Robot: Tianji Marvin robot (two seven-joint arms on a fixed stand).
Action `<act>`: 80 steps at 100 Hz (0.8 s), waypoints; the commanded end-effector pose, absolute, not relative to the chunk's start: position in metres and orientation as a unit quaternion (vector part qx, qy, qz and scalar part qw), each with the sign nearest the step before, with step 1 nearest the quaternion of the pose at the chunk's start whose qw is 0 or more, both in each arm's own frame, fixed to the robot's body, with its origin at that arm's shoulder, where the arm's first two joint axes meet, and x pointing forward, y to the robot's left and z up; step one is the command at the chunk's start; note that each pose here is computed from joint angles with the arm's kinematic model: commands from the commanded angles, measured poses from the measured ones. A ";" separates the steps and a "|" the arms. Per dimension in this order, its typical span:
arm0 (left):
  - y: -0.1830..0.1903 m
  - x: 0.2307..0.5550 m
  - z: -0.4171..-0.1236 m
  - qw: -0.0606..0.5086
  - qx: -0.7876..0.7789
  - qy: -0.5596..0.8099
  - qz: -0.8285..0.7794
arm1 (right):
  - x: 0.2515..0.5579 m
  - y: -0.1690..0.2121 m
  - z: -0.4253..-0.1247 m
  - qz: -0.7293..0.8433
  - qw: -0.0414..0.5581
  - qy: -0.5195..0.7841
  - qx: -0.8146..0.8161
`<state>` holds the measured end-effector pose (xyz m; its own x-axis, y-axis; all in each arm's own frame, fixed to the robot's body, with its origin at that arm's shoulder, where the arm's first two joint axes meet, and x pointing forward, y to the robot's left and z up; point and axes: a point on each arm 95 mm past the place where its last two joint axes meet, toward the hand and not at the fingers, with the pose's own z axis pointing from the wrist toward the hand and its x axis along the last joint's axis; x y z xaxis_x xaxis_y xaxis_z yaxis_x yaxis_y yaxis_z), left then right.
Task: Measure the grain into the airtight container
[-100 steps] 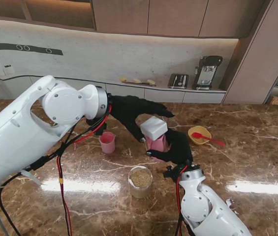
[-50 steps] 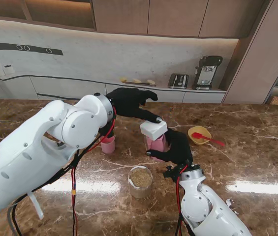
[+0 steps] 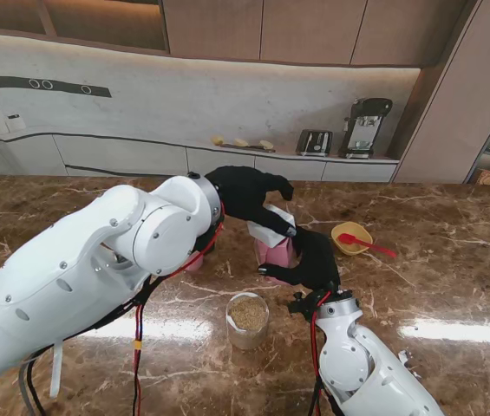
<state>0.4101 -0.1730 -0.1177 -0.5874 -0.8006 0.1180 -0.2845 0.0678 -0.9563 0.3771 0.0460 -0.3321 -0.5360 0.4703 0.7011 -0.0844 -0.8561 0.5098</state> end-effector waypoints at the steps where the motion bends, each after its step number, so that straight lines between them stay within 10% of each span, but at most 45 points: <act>1: -0.174 0.408 -0.115 0.223 -0.388 0.702 -0.554 | 0.376 0.048 -0.334 0.848 0.159 0.214 0.457; 44: -0.154 0.412 -0.103 0.107 -0.347 0.784 -0.503 | 0.376 0.048 -0.334 0.848 0.158 0.216 0.458; 80: -0.150 0.413 -0.111 0.139 -0.380 0.743 -0.532 | 0.376 0.049 -0.334 0.847 0.158 0.218 0.459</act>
